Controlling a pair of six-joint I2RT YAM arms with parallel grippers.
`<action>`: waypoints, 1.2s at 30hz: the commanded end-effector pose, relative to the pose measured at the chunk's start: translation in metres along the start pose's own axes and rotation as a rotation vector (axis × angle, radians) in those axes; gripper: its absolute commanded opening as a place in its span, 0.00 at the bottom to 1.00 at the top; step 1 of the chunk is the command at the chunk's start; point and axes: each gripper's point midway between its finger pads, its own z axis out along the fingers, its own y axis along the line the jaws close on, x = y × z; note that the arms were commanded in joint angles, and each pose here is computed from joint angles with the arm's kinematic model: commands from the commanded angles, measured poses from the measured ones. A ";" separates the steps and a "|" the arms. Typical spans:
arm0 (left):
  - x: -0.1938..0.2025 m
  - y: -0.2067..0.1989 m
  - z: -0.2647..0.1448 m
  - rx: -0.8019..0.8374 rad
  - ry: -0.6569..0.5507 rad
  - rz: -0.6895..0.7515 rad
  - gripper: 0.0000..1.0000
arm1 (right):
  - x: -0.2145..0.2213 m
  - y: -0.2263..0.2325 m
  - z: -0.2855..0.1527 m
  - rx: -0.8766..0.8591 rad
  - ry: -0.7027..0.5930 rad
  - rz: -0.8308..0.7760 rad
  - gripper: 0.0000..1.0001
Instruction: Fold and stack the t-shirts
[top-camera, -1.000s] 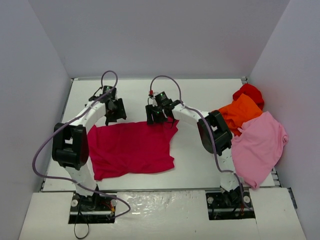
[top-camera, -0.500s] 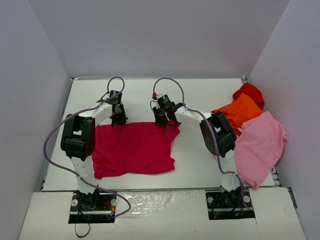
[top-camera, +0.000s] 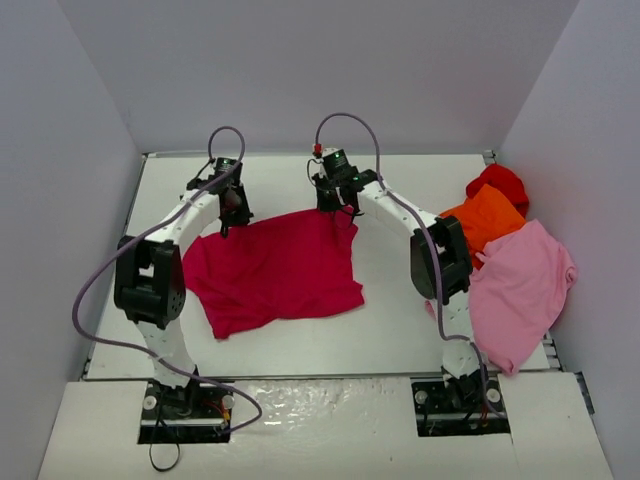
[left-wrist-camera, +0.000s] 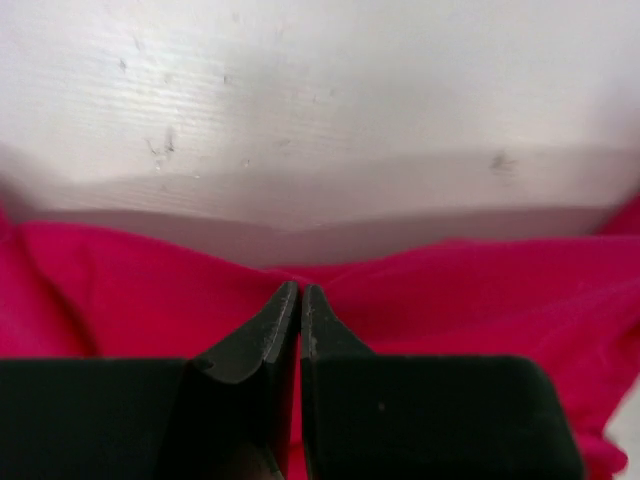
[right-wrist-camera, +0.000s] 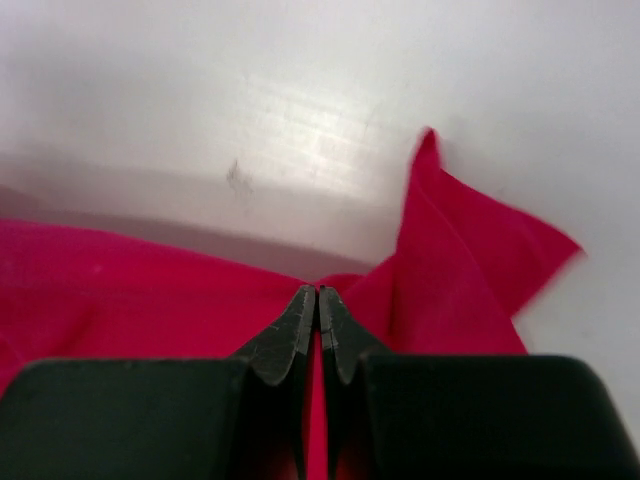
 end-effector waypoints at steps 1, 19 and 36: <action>-0.069 0.001 -0.117 0.000 -0.297 -0.025 0.00 | -0.061 -0.013 -0.075 0.070 -0.171 -0.022 0.00; -0.077 0.038 -0.325 0.043 -0.677 -0.078 0.00 | -0.090 -0.008 -0.259 0.219 -0.514 -0.026 0.00; -0.100 0.006 -0.375 0.161 -0.726 0.058 0.00 | -0.069 0.049 -0.238 -0.051 -0.439 0.003 0.21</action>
